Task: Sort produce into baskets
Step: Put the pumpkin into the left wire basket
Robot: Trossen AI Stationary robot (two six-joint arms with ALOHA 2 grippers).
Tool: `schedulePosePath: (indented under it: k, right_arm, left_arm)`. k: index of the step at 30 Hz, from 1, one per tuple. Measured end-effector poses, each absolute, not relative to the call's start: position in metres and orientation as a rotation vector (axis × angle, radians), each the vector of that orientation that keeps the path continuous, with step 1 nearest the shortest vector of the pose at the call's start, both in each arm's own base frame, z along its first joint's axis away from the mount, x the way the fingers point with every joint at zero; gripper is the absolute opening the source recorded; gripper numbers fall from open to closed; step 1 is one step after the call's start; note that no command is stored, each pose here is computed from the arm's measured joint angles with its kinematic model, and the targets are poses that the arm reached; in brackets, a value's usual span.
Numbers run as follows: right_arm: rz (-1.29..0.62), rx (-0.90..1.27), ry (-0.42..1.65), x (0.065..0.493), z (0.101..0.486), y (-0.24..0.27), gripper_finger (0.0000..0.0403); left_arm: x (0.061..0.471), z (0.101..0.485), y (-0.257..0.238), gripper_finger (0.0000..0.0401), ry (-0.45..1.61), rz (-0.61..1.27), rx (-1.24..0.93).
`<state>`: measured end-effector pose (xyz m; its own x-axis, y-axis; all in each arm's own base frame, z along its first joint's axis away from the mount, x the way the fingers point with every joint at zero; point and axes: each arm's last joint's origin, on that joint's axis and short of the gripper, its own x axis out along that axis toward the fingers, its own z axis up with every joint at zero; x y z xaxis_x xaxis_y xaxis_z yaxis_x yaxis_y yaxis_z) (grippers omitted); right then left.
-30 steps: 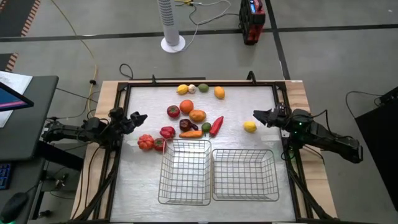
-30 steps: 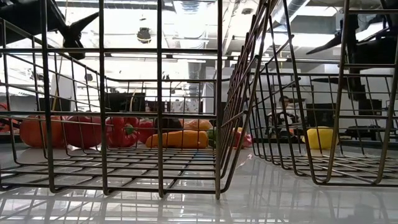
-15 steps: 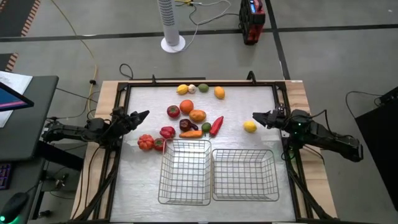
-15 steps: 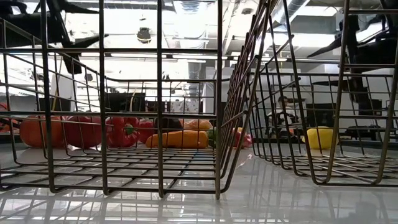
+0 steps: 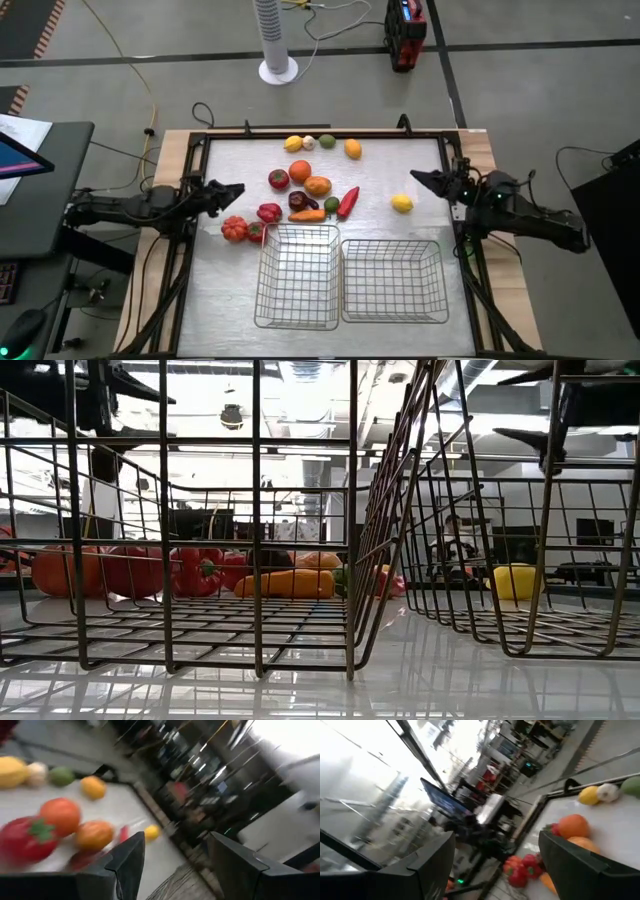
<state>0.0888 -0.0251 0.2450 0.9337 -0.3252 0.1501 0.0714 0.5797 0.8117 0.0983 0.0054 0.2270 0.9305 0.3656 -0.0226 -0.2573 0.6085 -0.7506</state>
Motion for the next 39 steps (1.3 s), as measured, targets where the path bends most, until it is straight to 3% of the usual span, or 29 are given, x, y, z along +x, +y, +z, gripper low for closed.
schedulePosePath:
  k: [12, 18, 26, 34, 39]
  right_arm:
    - [-0.304, 0.549, -0.018, 0.129, 0.322, -0.031, 0.0312]
    - [-0.296, 0.383, -0.016, 0.146, 0.364, -0.034, 0.0320]
    - [-0.256, 0.306, 0.047, 0.165, 0.388, -0.030, 0.0340]
    - [-0.266, 0.299, 0.138, 0.175, 0.389, -0.023, 0.0340]
    - [-0.254, 0.307, 0.137, 0.175, 0.389, -0.018, 0.0340]
  left_arm:
    - [0.109, 0.250, 0.000, 0.0210, 0.542, 0.462, -0.666]
    - [0.131, 0.238, -0.004, 0.0263, 0.748, 0.446, -0.643]
    - [0.156, 0.226, -0.006, 0.0340, 0.952, 0.484, -0.576]
    - [0.177, 0.262, -0.005, 0.0334, 1.166, 0.517, -0.280]
    - [0.175, 0.265, -0.003, 0.0317, 1.362, 0.432, -0.135]
